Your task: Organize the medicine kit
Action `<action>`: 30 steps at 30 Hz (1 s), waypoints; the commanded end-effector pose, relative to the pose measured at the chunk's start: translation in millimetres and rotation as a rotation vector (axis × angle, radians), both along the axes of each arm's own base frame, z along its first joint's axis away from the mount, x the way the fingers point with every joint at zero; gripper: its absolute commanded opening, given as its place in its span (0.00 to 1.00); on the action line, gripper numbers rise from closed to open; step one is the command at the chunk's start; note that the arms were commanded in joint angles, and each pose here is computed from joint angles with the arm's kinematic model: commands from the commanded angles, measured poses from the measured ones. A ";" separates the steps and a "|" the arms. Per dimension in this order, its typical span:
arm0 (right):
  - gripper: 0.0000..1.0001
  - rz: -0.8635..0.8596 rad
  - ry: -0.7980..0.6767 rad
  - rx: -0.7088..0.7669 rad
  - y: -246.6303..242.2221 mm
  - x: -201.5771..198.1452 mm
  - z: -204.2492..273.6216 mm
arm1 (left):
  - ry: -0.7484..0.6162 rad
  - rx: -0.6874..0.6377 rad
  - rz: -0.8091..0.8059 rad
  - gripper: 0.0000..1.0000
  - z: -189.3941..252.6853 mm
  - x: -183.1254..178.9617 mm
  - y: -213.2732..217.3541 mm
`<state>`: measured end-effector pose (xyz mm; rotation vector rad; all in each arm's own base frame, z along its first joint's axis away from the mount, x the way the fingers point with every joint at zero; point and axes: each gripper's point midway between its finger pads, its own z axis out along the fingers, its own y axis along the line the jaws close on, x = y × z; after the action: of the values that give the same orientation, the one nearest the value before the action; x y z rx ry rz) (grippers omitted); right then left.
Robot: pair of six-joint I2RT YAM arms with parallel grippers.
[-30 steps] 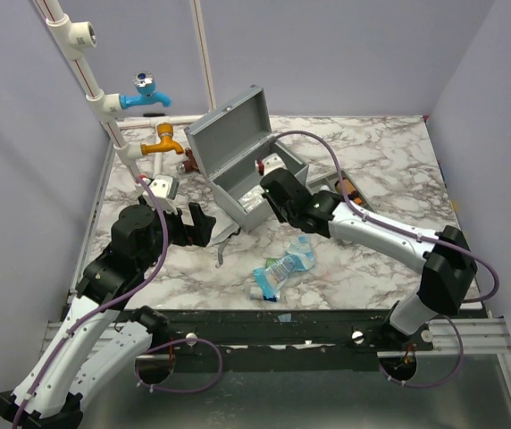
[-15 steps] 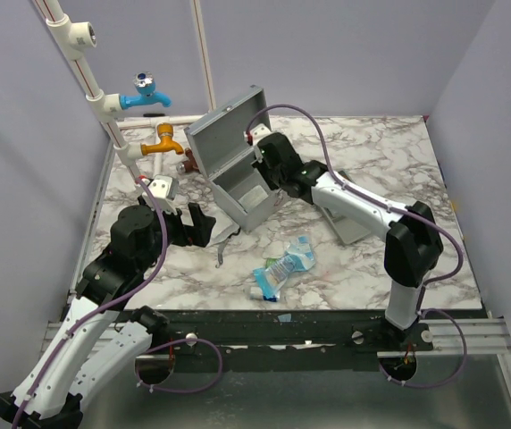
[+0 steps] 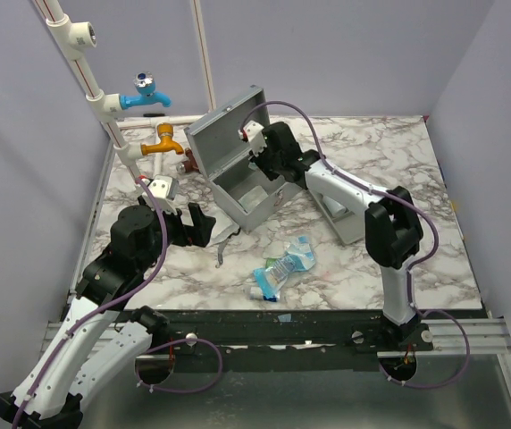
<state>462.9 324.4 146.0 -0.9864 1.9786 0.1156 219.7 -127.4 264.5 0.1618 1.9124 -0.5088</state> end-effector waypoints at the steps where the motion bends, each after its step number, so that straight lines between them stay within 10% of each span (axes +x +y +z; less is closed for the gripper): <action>1: 0.01 0.030 0.016 -0.013 0.8 11.2 -17.9 | -0.017 -0.019 -0.005 0.98 4.6 0.2 -1.1; 12: 0.01 -0.099 0.040 -0.022 -19.2 50.6 -54.7 | -0.013 -0.017 -0.005 0.98 3.8 0.4 -1.3; 30: 0.47 -0.176 0.003 0.124 -15.0 53.4 -2.1 | -0.005 -0.016 -0.012 0.98 1.8 2.0 -3.5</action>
<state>514.4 303.8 86.3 -0.8333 2.1070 0.0808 220.2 -127.7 263.7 0.1625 1.9154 -0.5081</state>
